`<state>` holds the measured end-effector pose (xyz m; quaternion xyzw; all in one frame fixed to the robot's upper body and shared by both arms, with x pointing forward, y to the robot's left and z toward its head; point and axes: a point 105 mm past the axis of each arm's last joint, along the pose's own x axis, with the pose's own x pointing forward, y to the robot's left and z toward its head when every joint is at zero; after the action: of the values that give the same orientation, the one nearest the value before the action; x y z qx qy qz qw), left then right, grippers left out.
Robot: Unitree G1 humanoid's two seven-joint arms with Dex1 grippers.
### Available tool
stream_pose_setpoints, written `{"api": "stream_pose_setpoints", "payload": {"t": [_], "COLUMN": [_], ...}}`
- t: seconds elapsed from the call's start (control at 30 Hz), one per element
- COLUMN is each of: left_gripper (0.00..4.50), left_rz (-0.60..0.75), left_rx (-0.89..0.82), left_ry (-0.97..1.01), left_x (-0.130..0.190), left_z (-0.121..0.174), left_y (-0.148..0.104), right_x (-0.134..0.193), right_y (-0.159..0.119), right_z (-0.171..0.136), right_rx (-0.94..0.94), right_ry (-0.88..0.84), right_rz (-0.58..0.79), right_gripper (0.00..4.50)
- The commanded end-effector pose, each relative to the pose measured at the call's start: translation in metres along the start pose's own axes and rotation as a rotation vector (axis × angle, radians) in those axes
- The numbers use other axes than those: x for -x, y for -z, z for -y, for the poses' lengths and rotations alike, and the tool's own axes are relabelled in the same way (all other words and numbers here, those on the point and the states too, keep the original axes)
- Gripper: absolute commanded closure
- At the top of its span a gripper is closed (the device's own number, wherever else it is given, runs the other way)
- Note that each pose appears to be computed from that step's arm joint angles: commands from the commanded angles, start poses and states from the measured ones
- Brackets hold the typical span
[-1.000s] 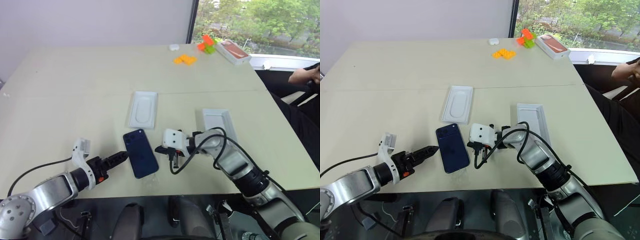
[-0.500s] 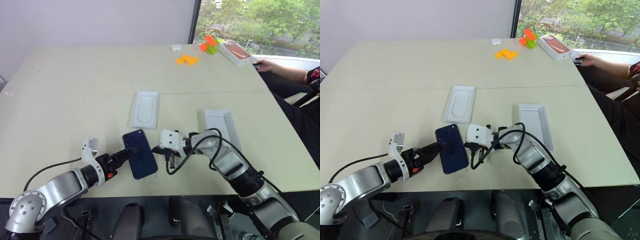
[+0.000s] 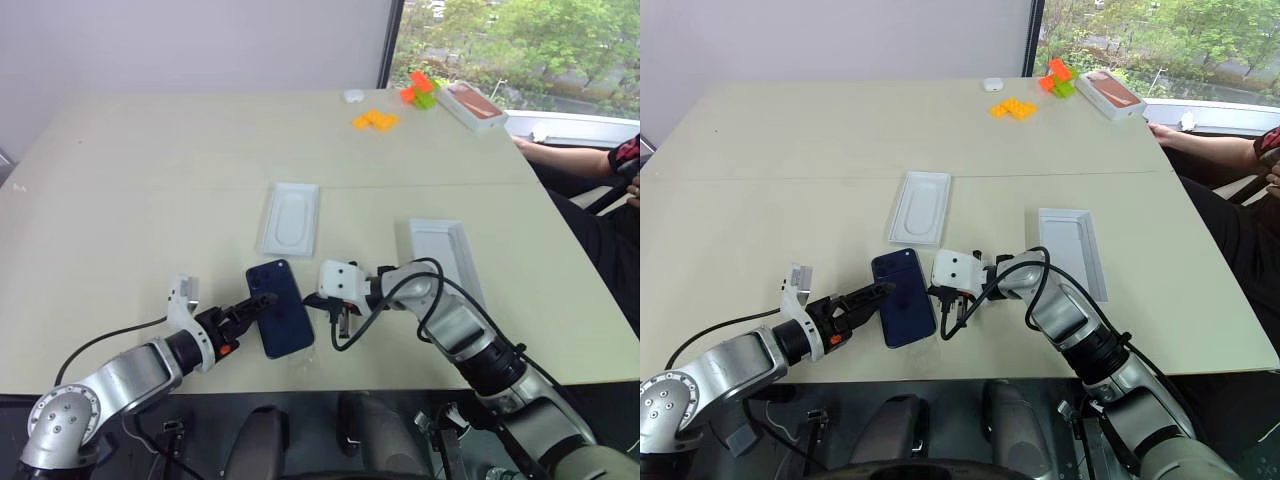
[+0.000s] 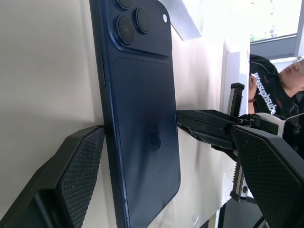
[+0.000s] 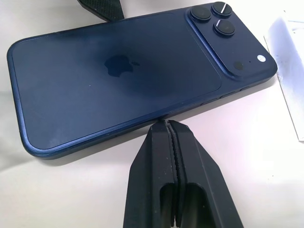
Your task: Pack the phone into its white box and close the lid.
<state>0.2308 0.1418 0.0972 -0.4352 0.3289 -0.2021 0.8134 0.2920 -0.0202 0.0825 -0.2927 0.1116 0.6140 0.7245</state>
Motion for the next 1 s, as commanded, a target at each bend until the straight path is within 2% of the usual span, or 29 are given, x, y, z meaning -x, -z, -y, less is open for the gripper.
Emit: {"api": "stream_pose_setpoints", "payload": {"t": [0.03, 0.53, 0.8, 1.0], "left_gripper": [0.0, 0.0, 0.0, 0.0], "left_rz": [-0.092, -0.071, -0.063, -0.047], "left_rx": [-0.02, -0.044, -0.008, 0.005], "left_ry": [0.123, 0.232, 0.148, 0.071], "left_x": [-0.004, -0.003, -0.003, 0.0], "left_z": [0.024, 0.046, 0.029, 0.014], "left_y": [0.024, 0.024, 0.022, 0.016], "right_x": [-0.009, -0.007, -0.006, 0.003], "right_y": [-0.019, -0.016, -0.016, -0.014], "right_z": [-0.014, -0.012, -0.01, 0.006], "right_rx": [0.036, 0.027, 0.034, 0.078], "right_ry": [-0.051, -0.038, -0.025, 0.036], "right_rz": [0.069, 0.061, 0.061, 0.027], "right_gripper": [4.45, 4.45, 4.45, 4.45]}}
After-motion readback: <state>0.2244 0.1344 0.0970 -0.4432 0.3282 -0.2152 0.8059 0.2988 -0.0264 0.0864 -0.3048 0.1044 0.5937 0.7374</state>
